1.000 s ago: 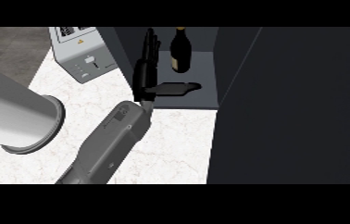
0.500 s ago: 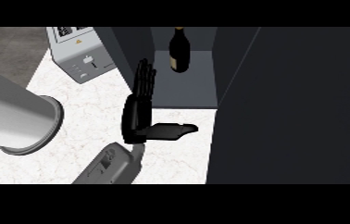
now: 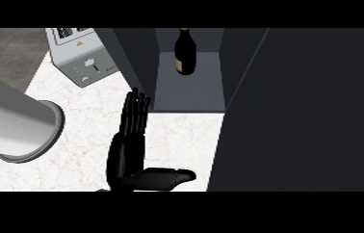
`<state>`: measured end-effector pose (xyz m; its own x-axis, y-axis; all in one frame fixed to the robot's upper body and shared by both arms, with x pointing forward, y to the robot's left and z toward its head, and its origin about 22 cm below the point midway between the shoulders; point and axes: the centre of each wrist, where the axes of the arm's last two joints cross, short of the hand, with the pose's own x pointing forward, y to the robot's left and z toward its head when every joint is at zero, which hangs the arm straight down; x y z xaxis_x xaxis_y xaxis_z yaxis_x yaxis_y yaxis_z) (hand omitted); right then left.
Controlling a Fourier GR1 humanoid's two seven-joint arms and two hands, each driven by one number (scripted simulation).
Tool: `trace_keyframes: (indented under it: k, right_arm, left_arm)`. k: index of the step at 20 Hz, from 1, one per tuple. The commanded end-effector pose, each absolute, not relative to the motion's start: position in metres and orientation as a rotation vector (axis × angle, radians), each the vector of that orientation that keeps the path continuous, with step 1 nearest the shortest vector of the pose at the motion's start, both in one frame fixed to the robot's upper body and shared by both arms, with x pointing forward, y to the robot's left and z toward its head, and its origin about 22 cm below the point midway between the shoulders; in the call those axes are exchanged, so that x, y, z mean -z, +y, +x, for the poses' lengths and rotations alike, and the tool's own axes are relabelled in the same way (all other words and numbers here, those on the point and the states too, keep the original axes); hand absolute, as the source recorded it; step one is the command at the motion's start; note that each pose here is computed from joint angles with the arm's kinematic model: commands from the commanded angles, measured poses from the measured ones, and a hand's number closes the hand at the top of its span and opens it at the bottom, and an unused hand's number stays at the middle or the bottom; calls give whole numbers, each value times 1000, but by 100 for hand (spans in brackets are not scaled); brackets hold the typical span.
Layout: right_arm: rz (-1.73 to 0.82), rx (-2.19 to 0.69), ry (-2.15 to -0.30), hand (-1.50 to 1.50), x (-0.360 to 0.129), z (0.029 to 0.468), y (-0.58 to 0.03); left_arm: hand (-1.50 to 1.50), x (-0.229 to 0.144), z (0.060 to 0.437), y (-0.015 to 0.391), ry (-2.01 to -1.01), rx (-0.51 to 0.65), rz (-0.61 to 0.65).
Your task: Pick up the wine, place it into the cabinet and close the cabinet
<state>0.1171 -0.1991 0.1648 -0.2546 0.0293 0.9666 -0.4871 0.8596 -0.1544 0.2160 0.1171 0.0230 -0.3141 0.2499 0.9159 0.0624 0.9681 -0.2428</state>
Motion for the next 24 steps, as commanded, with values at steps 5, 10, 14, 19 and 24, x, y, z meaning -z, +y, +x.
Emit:
trace_keyframes:
  k: [5, 10, 14, 19, 24]
  right_arm:
    - [655, -739, -1686, 150, -189, 80, -191]
    - [699, -791, -1705, 150, -195, 67, -178]
    - [715, -790, -1717, 150, -197, 74, -156]
    - [778, -772, -1640, 150, -195, 78, -136]
    - [794, -772, -1637, 150, -193, 94, -109]
  left_arm:
    - [-150, -27, 178, 151, -1911, -193, -186]
    - [-150, -37, 161, 195, -1900, -159, -155]
    - [-150, -40, 151, 206, -1901, -174, -167]
    - [-150, -47, 141, 239, -1926, -201, -119]
    - [-150, -49, 133, 261, -1906, -228, -136]
